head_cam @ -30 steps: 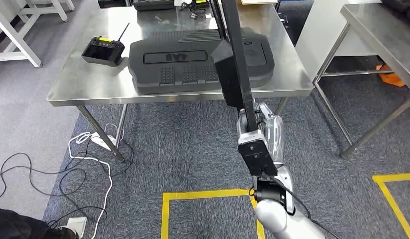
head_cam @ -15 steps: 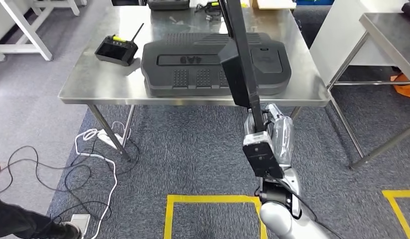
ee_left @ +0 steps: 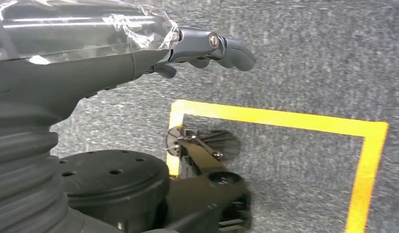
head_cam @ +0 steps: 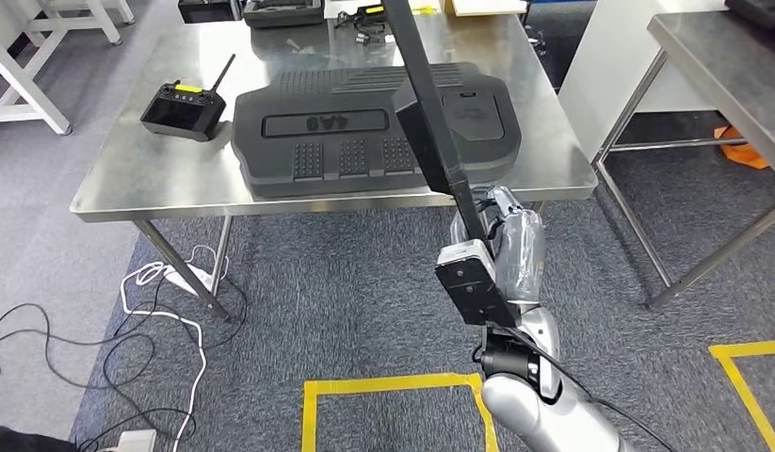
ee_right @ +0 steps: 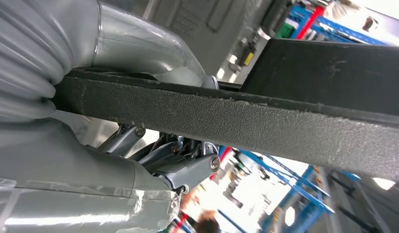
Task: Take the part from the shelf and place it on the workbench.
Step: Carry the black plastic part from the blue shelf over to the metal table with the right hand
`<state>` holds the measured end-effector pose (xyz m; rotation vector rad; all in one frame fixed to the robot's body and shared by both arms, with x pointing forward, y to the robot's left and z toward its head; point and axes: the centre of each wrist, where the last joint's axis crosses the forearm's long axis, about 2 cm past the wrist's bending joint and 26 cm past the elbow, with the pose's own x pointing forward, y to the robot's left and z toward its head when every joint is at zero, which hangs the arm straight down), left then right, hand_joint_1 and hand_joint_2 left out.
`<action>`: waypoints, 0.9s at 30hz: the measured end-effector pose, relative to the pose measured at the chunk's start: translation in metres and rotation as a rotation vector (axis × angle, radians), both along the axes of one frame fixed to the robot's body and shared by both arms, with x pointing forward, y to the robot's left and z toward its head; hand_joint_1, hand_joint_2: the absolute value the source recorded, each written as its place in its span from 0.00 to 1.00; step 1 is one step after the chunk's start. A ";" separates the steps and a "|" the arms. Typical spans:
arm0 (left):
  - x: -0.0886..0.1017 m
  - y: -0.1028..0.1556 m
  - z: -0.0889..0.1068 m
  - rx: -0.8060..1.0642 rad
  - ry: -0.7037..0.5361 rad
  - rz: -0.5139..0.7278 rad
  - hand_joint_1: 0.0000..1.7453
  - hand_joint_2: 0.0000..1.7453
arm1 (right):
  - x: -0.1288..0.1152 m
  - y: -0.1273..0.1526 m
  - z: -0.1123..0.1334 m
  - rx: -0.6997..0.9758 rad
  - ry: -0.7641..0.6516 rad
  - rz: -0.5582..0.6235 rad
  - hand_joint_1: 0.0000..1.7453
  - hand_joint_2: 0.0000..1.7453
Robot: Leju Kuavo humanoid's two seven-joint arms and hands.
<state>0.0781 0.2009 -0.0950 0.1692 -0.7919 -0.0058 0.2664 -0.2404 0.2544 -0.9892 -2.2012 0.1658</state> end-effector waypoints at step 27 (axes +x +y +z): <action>0.004 0.005 0.000 -0.011 -0.007 -0.016 0.00 1.00 | 0.007 0.001 0.021 -0.062 -0.056 0.007 1.00 1.00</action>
